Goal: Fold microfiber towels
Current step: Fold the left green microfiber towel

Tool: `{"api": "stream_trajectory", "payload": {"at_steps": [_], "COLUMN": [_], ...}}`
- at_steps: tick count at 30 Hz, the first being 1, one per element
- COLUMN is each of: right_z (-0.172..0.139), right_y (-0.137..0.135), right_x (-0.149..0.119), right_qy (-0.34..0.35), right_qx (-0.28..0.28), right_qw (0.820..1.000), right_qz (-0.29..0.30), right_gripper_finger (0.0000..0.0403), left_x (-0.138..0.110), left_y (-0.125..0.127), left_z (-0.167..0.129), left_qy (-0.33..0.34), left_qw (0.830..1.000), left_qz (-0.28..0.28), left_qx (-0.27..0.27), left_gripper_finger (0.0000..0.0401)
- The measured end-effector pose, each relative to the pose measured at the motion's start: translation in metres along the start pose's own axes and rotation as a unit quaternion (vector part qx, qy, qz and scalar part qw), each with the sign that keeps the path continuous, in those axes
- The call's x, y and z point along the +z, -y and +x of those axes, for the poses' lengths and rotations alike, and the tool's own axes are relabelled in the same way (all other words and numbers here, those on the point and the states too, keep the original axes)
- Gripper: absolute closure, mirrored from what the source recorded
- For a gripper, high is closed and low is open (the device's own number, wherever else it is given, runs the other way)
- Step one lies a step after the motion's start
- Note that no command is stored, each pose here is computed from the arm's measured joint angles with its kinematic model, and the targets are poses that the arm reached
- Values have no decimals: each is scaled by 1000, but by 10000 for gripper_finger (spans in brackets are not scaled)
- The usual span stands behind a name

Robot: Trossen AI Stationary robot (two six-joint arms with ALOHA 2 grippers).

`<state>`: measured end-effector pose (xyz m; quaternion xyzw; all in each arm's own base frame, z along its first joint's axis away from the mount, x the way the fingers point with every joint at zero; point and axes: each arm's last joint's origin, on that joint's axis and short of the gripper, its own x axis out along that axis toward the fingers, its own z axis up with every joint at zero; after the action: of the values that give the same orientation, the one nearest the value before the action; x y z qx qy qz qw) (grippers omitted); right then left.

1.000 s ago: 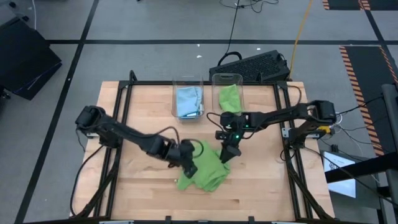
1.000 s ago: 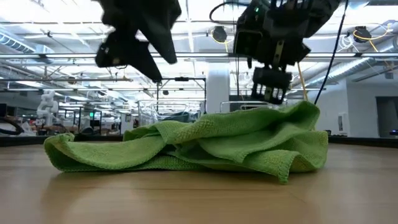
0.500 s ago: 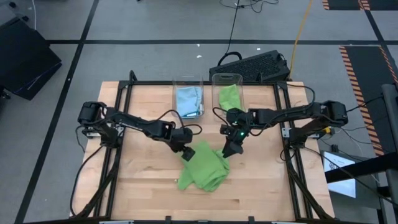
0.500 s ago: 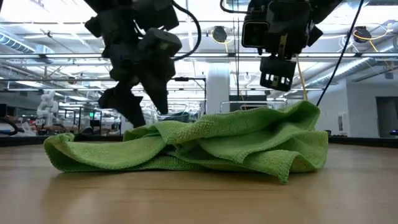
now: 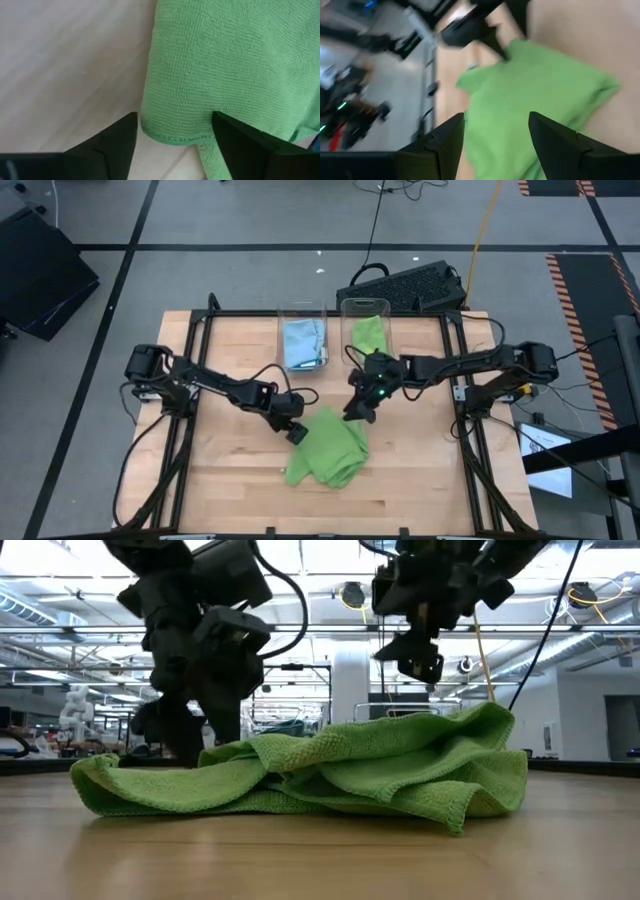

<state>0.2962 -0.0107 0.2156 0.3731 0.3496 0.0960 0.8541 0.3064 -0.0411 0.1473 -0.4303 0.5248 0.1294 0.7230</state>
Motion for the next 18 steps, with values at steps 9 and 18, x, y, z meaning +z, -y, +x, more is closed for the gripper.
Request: {"api": "stream_trajectory", "payload": {"at_steps": [9,18], "right_z": [35,64], "right_y": [28,42], "right_x": [3,15], "right_qy": [-4,-18], "right_qx": [-58,-88], "right_qw": [998,994], "right_qz": [1,-67], "right_gripper_finger": [163,111], "left_x": [-14,-27], "left_y": [-3,1], "left_z": [9,12], "left_qy": [23,43], "left_qw": [997,979], "left_qz": [79,193], "left_qx": [9,51], "left_gripper_finger": [239,390]}}
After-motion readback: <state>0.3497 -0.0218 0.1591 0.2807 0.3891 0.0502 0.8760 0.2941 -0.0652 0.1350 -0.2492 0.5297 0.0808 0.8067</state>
